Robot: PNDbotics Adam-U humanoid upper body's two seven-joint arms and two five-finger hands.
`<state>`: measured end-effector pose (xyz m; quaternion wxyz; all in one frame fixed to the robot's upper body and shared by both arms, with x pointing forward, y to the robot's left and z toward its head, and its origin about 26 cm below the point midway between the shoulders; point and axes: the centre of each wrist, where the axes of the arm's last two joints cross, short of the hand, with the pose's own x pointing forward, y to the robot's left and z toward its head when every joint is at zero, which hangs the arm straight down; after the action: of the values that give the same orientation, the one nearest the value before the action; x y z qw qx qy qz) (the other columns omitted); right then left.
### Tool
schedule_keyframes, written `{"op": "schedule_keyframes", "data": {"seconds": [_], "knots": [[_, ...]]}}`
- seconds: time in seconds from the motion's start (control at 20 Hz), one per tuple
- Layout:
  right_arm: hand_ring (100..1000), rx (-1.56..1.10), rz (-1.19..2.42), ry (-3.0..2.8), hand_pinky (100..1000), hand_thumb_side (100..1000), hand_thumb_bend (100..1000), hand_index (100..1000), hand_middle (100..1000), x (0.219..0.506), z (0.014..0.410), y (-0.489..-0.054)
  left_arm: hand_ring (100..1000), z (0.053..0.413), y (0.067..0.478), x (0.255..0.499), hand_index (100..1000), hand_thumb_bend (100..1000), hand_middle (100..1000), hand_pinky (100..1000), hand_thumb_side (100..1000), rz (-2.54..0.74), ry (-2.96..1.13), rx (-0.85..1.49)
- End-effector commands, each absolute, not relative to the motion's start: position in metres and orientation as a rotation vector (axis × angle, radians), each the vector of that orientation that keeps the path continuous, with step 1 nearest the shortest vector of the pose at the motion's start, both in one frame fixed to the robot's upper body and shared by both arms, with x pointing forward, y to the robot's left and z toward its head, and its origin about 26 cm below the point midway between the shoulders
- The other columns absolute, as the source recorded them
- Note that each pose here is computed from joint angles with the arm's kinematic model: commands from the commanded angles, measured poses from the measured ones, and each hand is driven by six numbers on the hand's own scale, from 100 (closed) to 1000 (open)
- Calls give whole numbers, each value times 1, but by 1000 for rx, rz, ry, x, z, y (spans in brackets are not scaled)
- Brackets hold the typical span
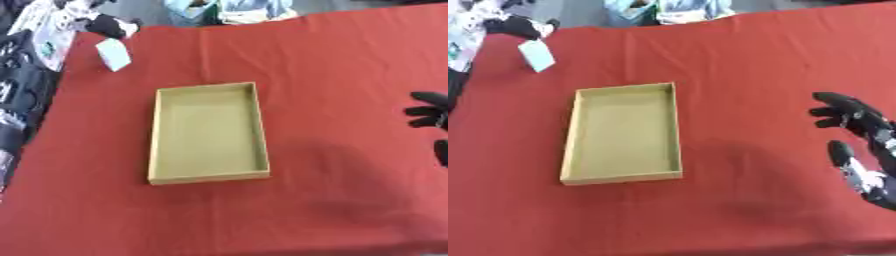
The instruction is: Pick up objects on the table and place them in the box.
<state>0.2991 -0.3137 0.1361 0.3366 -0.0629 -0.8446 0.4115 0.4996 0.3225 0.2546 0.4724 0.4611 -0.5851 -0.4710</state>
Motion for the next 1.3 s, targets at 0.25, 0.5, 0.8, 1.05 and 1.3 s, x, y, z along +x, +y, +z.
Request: {"op": "schedule_keyframes", "data": {"seconds": [0.25,0.5,0.8,1.05,1.3], "knots": [[864,-168,1097,-2220,777,777,100,989,938,300,144,-315,745,260,343,501,865,288,739,733,311,-1020,-1358,1240],[864,-161,1096,-2227,777,780,100,989,938,300,145,-313,741,251,352,501,864,274,734,730,289,-974,-1301,1277],[864,-165,1093,-2226,778,784,100,989,938,300,145,-314,732,242,369,498,857,241,724,731,264,-965,-1251,1268],[865,-165,1093,-2227,778,784,100,989,938,300,145,-314,727,236,380,495,855,243,718,730,278,-959,-1216,1254],[865,-164,1094,-2231,778,786,100,989,938,300,145,-314,712,232,386,493,860,297,711,736,406,-966,-1185,1238]]}}
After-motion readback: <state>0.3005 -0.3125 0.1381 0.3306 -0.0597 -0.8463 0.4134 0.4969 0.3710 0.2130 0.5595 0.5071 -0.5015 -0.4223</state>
